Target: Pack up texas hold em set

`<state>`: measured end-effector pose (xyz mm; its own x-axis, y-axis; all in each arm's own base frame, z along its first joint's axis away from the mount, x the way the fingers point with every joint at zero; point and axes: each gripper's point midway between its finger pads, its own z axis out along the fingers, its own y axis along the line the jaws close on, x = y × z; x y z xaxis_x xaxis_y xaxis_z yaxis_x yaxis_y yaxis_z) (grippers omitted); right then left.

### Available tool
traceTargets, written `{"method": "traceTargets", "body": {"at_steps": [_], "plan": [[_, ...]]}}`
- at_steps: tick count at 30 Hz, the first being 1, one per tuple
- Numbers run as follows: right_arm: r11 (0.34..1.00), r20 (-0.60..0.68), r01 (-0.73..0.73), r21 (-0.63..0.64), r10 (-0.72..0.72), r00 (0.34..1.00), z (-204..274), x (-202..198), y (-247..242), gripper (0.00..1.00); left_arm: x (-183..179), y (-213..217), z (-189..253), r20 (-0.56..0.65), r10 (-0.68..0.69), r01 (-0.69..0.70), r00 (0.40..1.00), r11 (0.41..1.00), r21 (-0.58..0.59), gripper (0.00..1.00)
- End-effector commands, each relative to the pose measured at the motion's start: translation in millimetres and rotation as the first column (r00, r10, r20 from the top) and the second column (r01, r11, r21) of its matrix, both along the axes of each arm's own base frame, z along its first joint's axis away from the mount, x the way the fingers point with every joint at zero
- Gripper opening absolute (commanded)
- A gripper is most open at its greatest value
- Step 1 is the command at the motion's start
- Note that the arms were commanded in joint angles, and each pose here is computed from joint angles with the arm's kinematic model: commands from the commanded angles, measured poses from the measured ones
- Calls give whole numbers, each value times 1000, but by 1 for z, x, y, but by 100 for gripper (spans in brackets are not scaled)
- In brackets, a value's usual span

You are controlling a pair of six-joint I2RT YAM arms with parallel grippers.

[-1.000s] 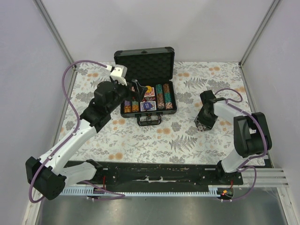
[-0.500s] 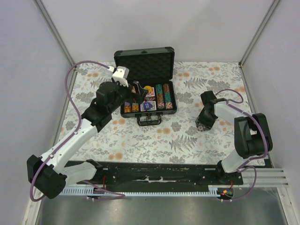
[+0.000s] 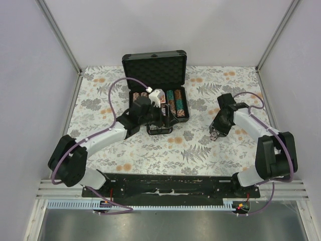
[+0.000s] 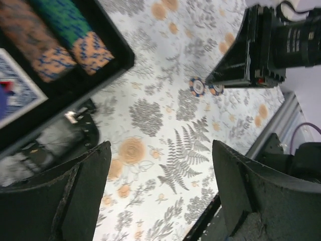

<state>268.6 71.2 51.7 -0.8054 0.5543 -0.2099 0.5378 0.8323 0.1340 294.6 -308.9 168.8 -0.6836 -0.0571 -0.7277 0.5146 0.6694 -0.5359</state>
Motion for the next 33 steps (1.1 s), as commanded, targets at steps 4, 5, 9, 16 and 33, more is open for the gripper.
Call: {"method": "traceTargets", "body": {"at_steps": [4, 5, 9, 16, 33], "plan": [[993, 68, 4, 120, -12, 998, 39, 1, 18, 35, -31, -72, 14, -24, -123, 114, 992, 964, -241, 87], [990, 74, 6, 140, -17, 997, 42, 0, 21, 35, -34, -80, 13, -29, -135, 123, 990, 959, -256, 87], [978, 103, 27, 208, -49, 993, 57, -2, 31, 35, -43, -104, 8, -64, -147, 120, 987, 941, -316, 87], [948, 141, 51, 313, -99, 985, 81, -7, 44, 35, -49, -135, 0, -128, -179, 118, 976, 917, -382, 79], [907, 144, 56, 418, -127, 981, 90, -9, 60, 35, -53, -169, -5, -144, -194, 118, 970, 900, -421, 50]]}}
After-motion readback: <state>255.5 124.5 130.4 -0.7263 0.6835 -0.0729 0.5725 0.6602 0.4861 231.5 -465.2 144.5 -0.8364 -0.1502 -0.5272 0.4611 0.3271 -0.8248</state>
